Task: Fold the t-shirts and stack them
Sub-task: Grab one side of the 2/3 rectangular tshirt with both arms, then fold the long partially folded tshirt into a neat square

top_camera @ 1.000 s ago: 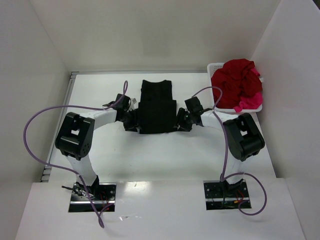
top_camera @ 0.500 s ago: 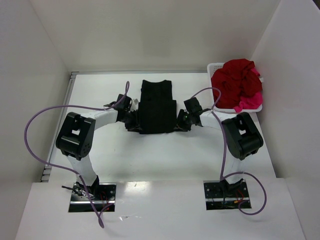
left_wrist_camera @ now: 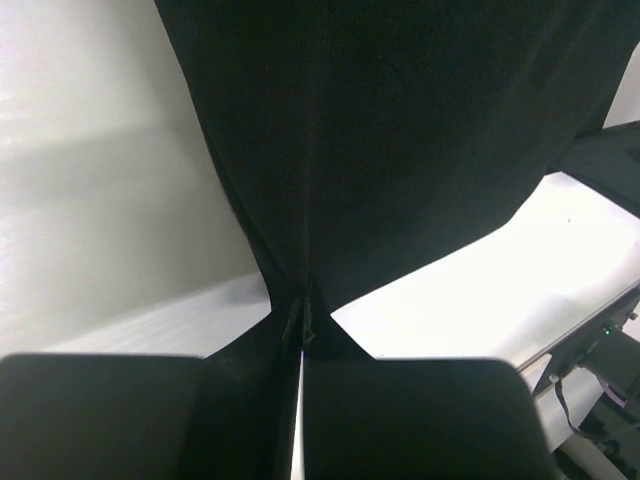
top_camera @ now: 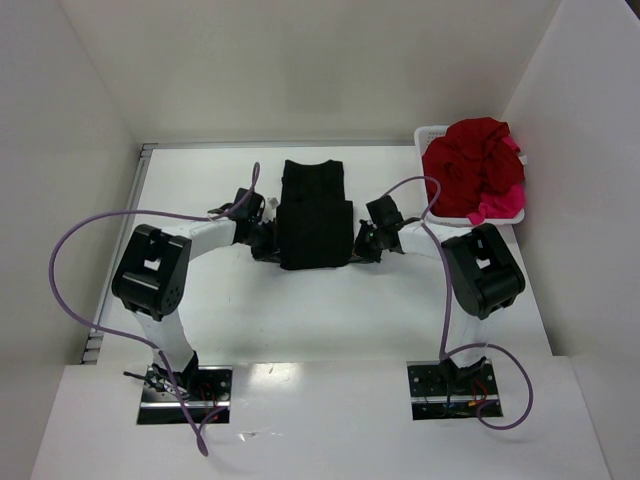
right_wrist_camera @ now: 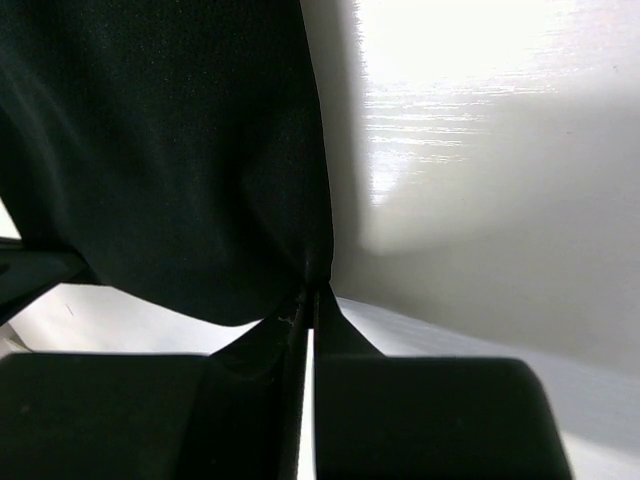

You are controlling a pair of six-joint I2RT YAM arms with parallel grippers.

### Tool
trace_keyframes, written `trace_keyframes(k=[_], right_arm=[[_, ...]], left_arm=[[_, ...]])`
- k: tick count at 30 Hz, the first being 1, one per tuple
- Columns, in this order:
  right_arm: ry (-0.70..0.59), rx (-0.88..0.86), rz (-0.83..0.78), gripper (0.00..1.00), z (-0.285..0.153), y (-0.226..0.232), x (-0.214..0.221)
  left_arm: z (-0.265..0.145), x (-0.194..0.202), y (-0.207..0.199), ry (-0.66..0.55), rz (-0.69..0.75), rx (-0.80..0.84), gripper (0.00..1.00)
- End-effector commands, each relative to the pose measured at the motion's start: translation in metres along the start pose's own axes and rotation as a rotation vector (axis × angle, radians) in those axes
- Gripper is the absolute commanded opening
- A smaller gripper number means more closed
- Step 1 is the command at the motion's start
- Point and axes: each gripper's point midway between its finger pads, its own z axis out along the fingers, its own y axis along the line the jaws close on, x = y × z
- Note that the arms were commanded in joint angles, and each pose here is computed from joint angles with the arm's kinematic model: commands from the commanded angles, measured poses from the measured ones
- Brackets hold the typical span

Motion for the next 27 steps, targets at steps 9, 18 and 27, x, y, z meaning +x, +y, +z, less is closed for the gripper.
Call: trace_keyframes(k=[9,18,27], right_arm=[[-0.121,-0.072,0.004,0.0,-0.064,0.025,-0.005],[-0.081,-0.129,-0.033,0.0,-0.079,0.045,0.026],[-0.049,-0.113,-0.038,0.0,-0.07,0.047,0.039]], left_arm=[[-0.051,0.028,-0.022,0.008,0.021,0.032,0.0],[-0.058,0.052,-0.02,0.064,0.014,0.013,0.0],[-0.06,0.063,-0.018,0.081,-0.006,-0.005,0.44]])
